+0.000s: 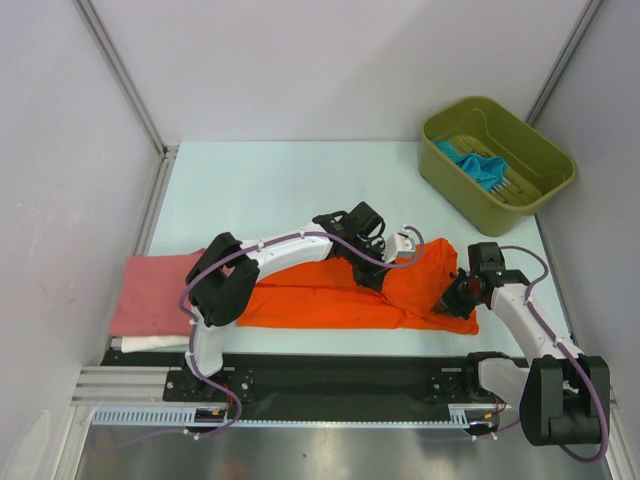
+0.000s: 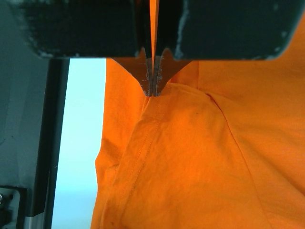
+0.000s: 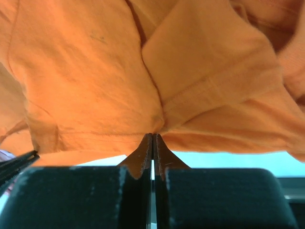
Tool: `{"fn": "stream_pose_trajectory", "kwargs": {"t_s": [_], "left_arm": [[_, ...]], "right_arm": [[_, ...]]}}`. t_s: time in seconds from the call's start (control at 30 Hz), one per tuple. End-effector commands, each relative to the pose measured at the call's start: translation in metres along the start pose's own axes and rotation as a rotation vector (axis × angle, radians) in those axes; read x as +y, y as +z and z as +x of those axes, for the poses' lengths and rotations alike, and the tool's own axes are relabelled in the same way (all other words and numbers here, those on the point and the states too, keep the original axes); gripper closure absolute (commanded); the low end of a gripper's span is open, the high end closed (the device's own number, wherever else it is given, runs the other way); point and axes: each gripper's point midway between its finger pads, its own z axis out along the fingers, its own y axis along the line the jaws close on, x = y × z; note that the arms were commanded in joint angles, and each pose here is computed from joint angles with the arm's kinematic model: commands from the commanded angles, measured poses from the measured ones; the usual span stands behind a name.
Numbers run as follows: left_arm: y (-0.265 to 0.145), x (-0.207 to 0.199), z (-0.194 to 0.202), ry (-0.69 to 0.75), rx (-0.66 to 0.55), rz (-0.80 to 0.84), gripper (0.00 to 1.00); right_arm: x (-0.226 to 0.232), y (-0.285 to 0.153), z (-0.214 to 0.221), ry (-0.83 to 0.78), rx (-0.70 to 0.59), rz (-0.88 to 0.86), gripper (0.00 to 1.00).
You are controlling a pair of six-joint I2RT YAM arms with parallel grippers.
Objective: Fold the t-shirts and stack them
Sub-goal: Fold the tshirt
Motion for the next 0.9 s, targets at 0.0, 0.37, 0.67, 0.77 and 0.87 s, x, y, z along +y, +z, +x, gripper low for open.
{"fn": "stream_pose_trajectory", "kwargs": {"t_s": [0.0, 0.37, 0.67, 0.77, 0.87], "left_arm": [[-0.017, -0.004, -0.017, 0.037, -0.053, -0.011, 1.0], [-0.021, -0.001, -0.024, 0.046, -0.068, -0.012, 1.0], [-0.024, 0.03, -0.026, -0.022, -0.116, -0.1, 1.0], [-0.022, 0.051, -0.029, -0.057, -0.138, -0.164, 1.0], [-0.02, 0.074, -0.028, -0.106, -0.157, -0.22, 1.0]], "right_arm": [[0.005, -0.021, -0.004, -0.038, -0.031, -0.002, 1.0], [-0.009, -0.062, 0.011, -0.076, -0.031, 0.062, 1.0], [0.015, -0.043, -0.023, -0.099, -0.088, -0.004, 1.0], [0.026, -0.027, -0.058, -0.093, -0.134, -0.013, 1.0], [0.038, -0.01, -0.088, -0.1, -0.18, -0.028, 1.0]]}}
